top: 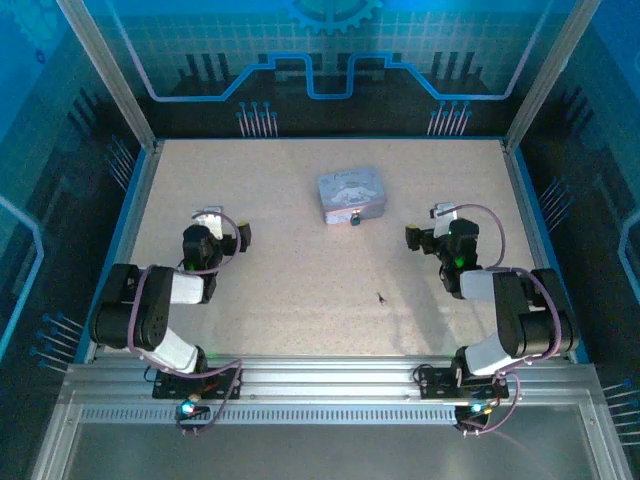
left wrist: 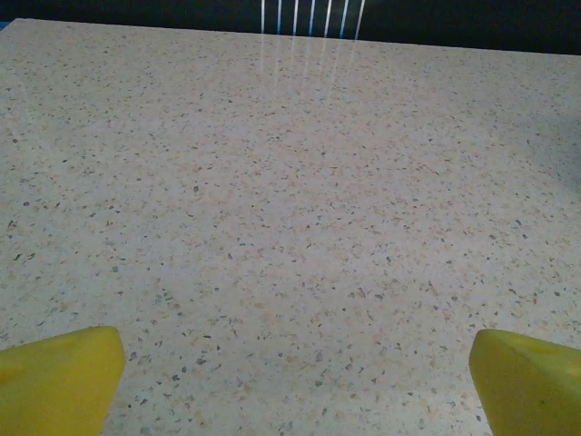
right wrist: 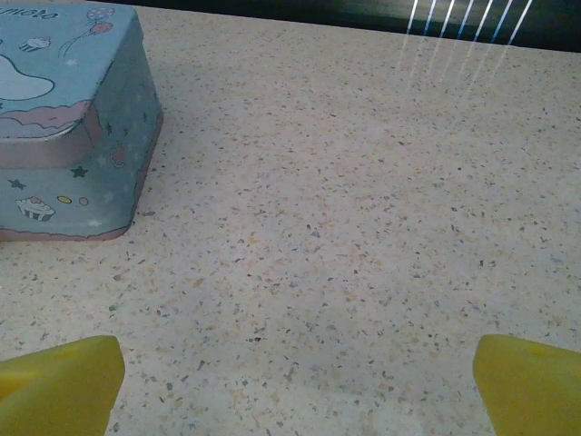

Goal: Unlock the padlock with the key

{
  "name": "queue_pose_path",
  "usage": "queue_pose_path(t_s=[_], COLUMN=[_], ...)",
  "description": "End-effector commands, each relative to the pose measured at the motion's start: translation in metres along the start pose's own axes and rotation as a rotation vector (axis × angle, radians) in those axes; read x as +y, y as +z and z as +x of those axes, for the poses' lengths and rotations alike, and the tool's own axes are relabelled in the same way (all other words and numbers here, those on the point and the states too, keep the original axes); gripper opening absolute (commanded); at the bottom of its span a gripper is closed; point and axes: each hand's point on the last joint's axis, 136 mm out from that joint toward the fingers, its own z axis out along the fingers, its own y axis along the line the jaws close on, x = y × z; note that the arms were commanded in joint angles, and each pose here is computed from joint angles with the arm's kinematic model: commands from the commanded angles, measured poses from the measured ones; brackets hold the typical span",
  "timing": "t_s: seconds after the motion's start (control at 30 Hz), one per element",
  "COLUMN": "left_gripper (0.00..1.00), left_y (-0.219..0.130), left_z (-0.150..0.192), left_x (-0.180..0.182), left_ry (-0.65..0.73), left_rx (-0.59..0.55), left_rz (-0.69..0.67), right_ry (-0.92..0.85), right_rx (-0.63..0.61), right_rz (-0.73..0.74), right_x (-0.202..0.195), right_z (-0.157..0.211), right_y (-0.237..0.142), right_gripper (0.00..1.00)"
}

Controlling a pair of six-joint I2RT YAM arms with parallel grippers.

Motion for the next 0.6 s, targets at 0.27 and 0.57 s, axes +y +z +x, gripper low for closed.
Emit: queue_pose_path(t_s=[0.27,0.57], left_gripper=[0.99,0.99], left_y=[0.0011,0.0012], left_z=[-0.0118,-0.0106], left_x=[-0.0034,-0.0033], left_ry=[-0.007,-0.008], left_rx=[-0.033,-0.03], left_rz=[0.021,0.021], right_ry=[-0.004,-0.002], right_rx=[-0.034,-0.032], right_rz=[0.01,0.007], right_x=[0.0008,0.0007], right_z=[-0.0101,-0.0094], right_y=[0.0008,0.0008], right_gripper=[1.0,1.0])
